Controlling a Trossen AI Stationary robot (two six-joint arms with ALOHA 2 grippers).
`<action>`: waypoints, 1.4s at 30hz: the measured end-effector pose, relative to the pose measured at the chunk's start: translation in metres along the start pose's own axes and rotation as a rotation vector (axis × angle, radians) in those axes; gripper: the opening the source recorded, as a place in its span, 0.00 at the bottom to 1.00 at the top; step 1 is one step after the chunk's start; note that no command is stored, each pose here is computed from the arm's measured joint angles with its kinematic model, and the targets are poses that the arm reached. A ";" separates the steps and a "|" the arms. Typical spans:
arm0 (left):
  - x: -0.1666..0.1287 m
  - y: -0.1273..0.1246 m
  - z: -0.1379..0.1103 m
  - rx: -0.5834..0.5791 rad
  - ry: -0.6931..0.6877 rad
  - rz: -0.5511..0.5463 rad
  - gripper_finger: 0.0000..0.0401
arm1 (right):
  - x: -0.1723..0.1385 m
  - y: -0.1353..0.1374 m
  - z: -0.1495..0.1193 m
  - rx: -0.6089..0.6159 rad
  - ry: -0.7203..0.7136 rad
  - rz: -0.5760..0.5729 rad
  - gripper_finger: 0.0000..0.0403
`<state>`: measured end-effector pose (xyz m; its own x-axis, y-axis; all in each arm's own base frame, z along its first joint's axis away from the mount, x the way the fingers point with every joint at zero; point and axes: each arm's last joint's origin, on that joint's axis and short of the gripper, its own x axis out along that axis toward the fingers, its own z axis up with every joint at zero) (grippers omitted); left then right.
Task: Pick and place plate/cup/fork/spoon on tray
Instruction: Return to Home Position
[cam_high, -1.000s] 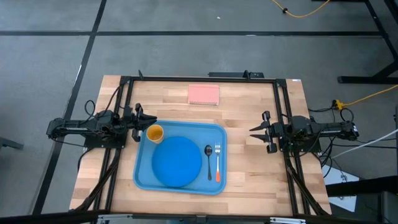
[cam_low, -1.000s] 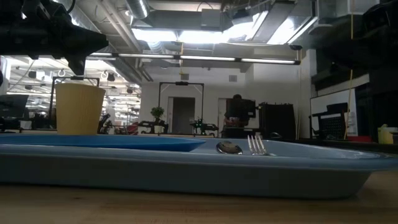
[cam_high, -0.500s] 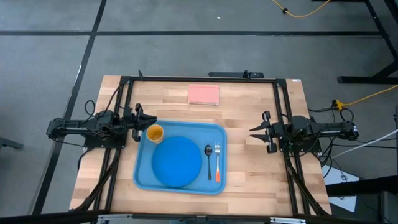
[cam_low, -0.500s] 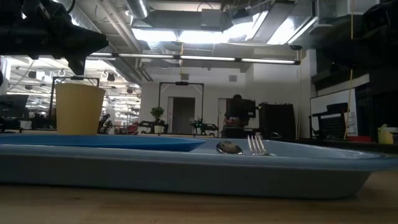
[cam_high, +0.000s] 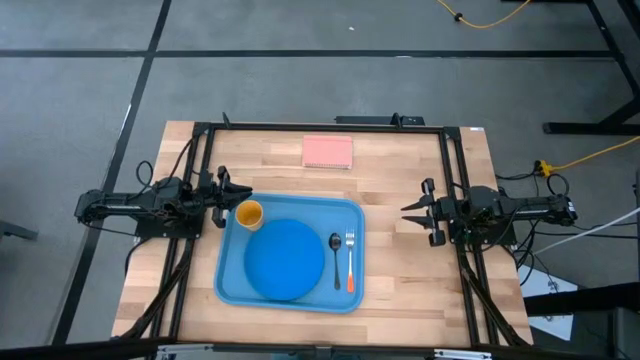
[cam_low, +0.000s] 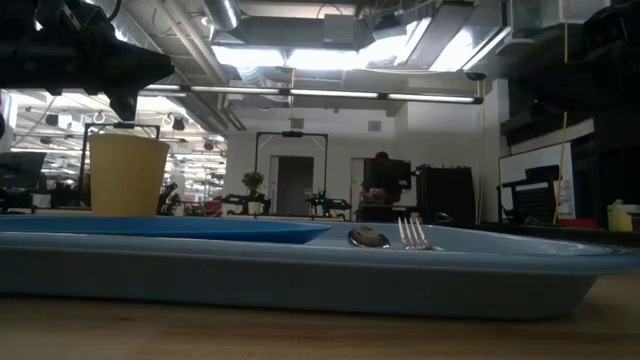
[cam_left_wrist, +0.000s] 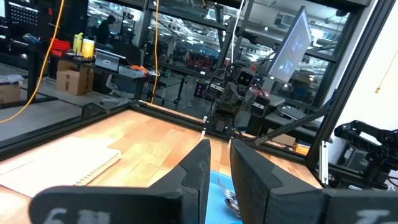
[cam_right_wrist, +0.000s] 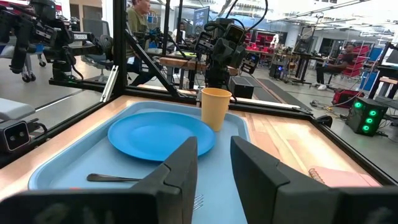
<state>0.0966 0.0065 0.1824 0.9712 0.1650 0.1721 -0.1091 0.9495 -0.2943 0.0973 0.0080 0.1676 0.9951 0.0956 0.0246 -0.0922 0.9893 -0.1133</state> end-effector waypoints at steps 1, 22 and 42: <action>0.000 0.000 0.000 0.000 0.000 0.000 0.14 | 0.000 0.000 0.000 0.000 0.000 0.000 0.25; -0.001 0.000 0.001 -0.025 -0.007 -0.006 0.14 | 0.000 0.000 0.000 0.000 0.000 0.000 0.25; -0.005 -0.010 -0.018 0.374 0.177 -0.212 0.14 | 0.000 0.000 0.000 0.000 0.000 0.000 0.25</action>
<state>0.0970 -0.0084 0.1674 0.9980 -0.0607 0.0195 0.0585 0.9937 0.0952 0.0973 0.0080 0.1676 0.9951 0.0956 0.0247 -0.0922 0.9893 -0.1133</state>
